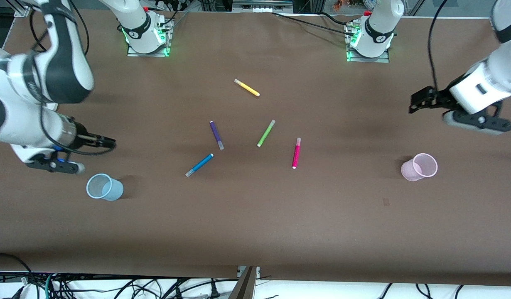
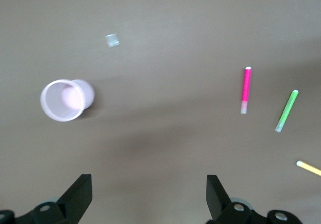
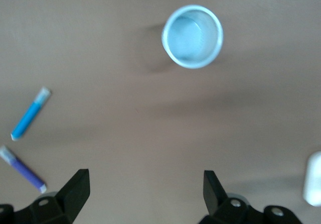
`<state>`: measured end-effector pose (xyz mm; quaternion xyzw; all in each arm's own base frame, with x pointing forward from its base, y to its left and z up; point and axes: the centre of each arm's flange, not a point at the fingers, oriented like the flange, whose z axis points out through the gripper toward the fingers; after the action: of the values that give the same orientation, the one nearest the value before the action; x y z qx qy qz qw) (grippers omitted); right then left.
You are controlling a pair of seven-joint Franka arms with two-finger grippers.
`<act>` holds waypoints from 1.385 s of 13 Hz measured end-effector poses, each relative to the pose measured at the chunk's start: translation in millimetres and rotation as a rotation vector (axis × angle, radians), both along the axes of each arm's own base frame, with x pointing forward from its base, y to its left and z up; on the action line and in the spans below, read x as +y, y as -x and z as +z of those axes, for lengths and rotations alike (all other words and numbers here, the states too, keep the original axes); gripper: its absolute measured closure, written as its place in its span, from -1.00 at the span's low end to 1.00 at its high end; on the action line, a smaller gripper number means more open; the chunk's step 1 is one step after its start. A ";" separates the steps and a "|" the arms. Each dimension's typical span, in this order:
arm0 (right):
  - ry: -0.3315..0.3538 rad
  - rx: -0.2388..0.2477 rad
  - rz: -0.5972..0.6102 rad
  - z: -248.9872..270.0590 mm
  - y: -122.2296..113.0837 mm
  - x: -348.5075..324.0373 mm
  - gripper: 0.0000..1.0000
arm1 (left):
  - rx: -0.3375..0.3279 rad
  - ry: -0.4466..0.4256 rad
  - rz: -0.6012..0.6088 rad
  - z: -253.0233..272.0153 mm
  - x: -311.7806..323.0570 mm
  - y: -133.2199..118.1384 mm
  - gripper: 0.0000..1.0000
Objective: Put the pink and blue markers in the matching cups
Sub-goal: 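Reach the left gripper to the pink marker while the right gripper reaches the blue marker, then grasp the pink marker with the left gripper while the right gripper grasps blue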
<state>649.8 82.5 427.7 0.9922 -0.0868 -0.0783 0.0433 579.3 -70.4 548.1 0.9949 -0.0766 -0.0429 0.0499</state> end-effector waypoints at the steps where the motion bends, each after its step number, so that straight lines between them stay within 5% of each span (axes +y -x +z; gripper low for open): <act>1: 0.000 -0.019 -0.017 -17.4 -6.8 12.7 -1.00 | -0.006 0.009 0.008 -17.1 -22.8 -8.8 -1.00; 6: -0.007 -0.084 -0.276 -109.0 -21.5 91.4 -1.00 | 0.000 0.060 0.032 -141.1 -148.4 -30.7 -1.00; 11: 0.016 -0.122 -0.452 -189.5 -10.3 163.1 -1.00 | -0.011 0.062 0.064 -261.7 -229.4 12.1 -1.00; 18: 0.023 -0.136 -0.503 -236.1 4.9 202.4 -1.00 | -0.060 -0.064 0.070 -366.6 -265.6 41.4 -1.00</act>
<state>644.9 284.9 191.6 0.9418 -0.3344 -0.0186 0.0278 537.9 -336.0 181.5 0.9989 -0.0418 -0.0136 0.0171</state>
